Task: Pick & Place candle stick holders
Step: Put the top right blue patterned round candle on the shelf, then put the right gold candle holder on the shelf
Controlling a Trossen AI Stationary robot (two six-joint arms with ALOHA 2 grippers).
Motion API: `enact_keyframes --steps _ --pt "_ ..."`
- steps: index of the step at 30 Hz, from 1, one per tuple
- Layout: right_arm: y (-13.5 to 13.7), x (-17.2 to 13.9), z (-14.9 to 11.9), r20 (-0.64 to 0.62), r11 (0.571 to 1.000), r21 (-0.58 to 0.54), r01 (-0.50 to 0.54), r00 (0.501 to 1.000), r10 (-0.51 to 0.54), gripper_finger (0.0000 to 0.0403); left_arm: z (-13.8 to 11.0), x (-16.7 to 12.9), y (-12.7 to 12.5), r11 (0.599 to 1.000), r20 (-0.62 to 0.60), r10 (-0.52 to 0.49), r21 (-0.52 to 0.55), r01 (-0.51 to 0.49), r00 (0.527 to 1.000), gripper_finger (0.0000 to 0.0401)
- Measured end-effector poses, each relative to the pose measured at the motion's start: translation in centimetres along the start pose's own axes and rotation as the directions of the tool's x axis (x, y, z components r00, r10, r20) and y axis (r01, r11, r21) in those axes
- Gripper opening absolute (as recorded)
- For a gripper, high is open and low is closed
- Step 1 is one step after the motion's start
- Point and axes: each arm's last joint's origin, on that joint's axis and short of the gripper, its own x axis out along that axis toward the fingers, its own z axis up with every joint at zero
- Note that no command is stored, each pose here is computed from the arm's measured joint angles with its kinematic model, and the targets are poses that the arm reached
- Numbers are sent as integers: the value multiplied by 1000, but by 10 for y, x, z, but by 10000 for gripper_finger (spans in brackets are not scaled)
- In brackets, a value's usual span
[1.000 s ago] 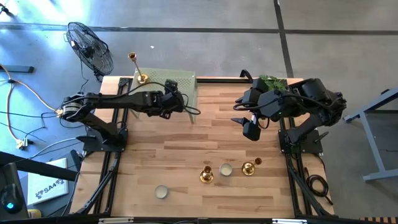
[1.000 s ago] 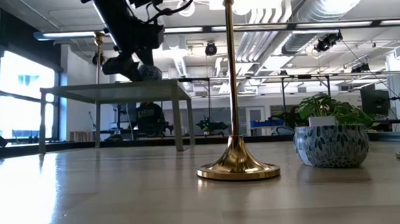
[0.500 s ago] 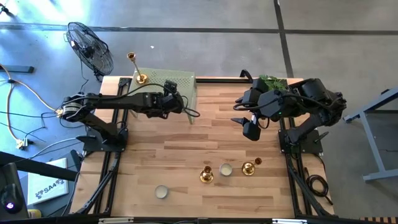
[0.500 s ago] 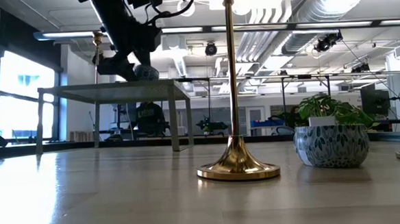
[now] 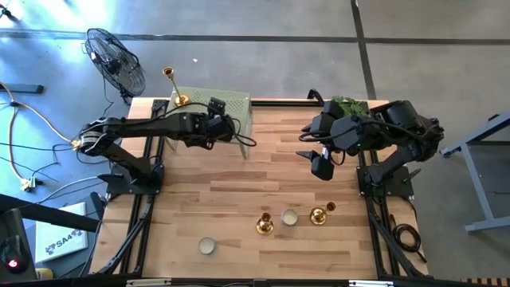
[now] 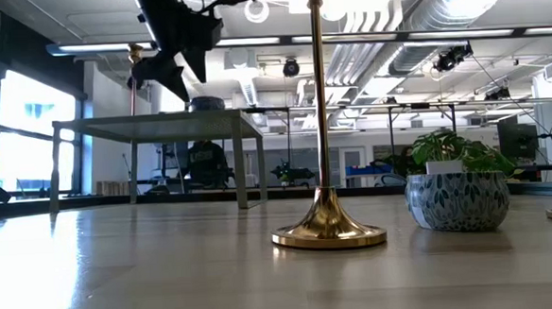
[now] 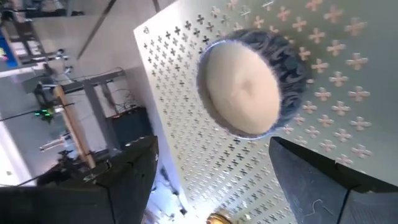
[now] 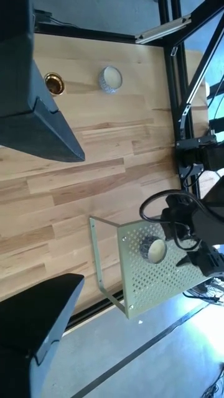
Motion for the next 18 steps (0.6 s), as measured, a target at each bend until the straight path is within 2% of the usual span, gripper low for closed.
enact_keyframes --steps 5,10,15,18 --pt "0 0 0 -2 1000 -1 1 1000 -1 303 -3 -1 -1 1000 -22 -17 -19 16 1000 301" --pt "0 0 -1 -5 1000 -20 2 1000 -2 303 -10 -2 -4 1000 -105 -8 -24 6 994 301" --pt "0 0 -1 -5 999 -34 0 1000 0 303 -14 -6 -9 1000 -172 19 15 -16 985 301" --pt "0 0 -1 -6 999 -47 -3 1000 3 303 -12 -9 -11 999 -163 22 34 -17 986 301"
